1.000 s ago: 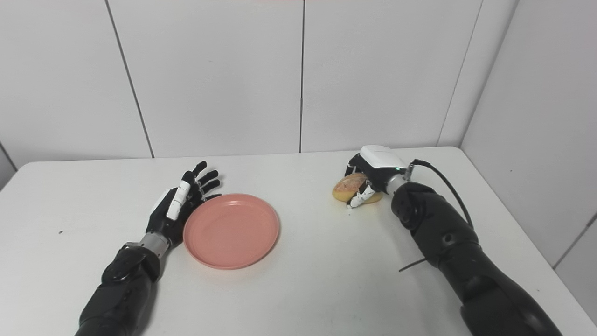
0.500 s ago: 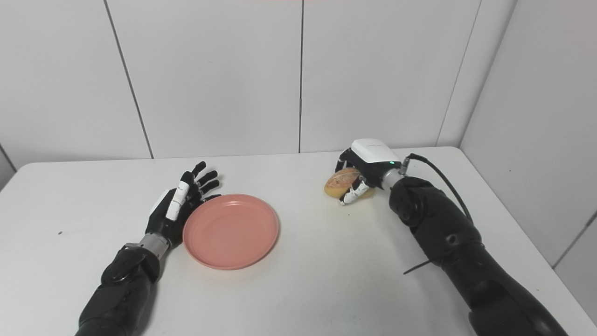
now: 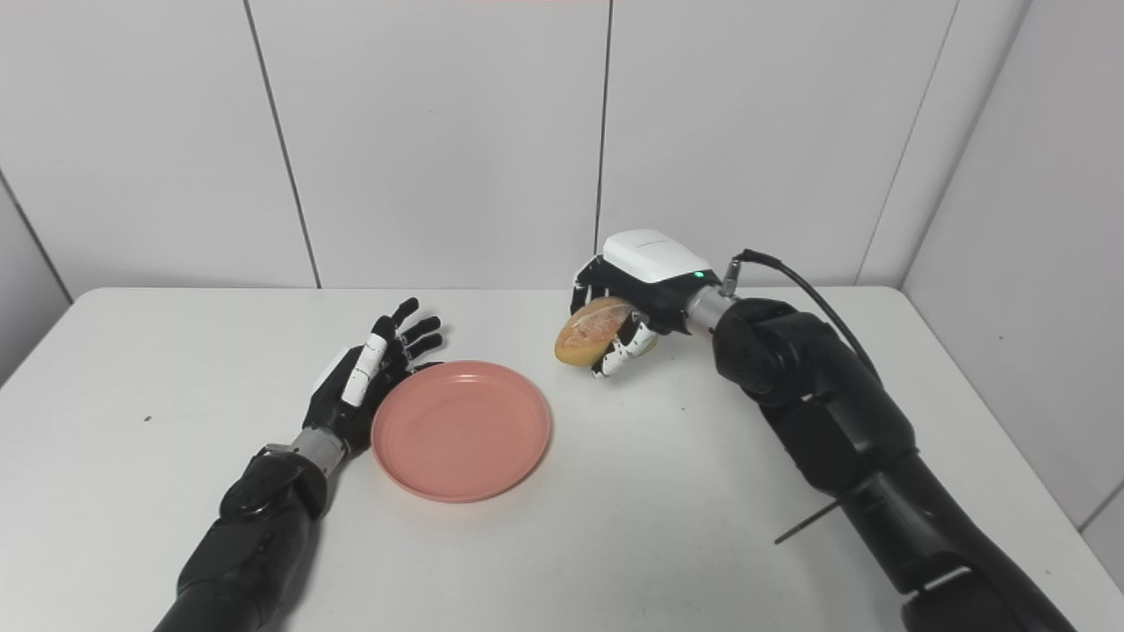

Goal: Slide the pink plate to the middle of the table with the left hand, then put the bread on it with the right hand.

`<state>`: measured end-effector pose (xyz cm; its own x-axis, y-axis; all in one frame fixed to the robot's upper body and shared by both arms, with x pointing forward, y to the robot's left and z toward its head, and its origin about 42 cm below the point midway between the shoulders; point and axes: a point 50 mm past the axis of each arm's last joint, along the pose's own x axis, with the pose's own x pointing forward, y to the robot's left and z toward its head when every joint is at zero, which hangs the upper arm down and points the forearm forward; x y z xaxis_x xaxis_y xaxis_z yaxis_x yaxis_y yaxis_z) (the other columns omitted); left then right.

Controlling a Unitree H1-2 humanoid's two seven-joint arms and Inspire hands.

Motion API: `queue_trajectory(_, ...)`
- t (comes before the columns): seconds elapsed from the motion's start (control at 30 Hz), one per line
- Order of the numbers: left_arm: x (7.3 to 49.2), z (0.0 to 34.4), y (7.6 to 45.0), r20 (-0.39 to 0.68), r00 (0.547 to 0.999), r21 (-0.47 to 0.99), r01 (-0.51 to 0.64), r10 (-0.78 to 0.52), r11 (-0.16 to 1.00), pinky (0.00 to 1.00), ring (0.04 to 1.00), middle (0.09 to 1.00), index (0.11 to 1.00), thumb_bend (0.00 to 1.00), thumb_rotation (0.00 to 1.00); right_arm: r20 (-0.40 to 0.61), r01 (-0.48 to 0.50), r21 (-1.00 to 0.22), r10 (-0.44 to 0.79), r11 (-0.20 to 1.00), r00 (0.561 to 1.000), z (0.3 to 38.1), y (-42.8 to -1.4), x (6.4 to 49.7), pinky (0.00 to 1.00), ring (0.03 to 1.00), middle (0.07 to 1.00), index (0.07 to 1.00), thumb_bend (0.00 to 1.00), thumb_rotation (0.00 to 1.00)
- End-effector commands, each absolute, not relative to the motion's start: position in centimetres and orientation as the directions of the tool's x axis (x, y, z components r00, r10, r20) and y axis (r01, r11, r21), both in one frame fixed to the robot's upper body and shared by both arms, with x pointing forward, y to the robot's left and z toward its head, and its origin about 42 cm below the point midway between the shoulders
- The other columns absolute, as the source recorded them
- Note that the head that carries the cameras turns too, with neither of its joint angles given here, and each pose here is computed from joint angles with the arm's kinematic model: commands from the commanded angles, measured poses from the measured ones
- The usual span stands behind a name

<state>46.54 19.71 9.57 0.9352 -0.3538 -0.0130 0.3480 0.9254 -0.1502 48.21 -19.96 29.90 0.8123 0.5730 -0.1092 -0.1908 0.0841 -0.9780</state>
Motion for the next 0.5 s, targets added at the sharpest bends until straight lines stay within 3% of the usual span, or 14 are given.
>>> queue_trajectory(0.0,42.5,3.7,18.3,-0.185,0.918,-0.229,0.308,-0.352,0.923,0.74,0.900,0.902,0.958,0.92,0.82,-0.044,-0.121,-0.989,0.596,0.090,0.801,33.6,-18.5,48.4,0.36,0.418,0.470,0.497,0.53,0.00)
queue_trajectory(0.17,42.5,3.8,17.9,-0.185,0.920,-0.227,0.303,-0.347,0.925,0.74,0.886,0.889,0.941,0.92,0.83,-0.066,-0.162,-0.982,0.642,0.092,0.764,32.8,-15.9,47.6,0.32,0.385,0.442,0.517,0.53,0.00)
queue_trajectory(0.23,42.5,3.8,17.8,-0.186,0.920,-0.224,0.303,-0.345,0.926,0.74,0.888,0.889,0.942,0.94,0.82,-0.076,-0.176,-0.981,0.662,0.085,0.746,32.6,-15.0,47.3,0.37,0.458,0.498,0.476,0.53,0.00)
queue_trajectory(0.3,42.5,3.7,17.7,-0.187,0.921,-0.218,0.300,-0.341,0.929,0.74,0.887,0.884,0.943,0.94,0.83,-0.079,-0.186,-0.979,0.679,0.086,0.730,32.4,-14.2,47.1,0.30,0.383,0.450,0.497,0.53,0.00)
queue_trajectory(0.47,42.5,3.7,17.7,-0.185,0.924,-0.213,0.294,-0.334,0.932,0.73,0.885,0.883,0.940,0.94,0.82,-0.083,-0.187,-0.980,0.730,0.063,0.678,32.0,-12.1,46.5,0.27,0.343,0.422,0.511,0.52,0.00)
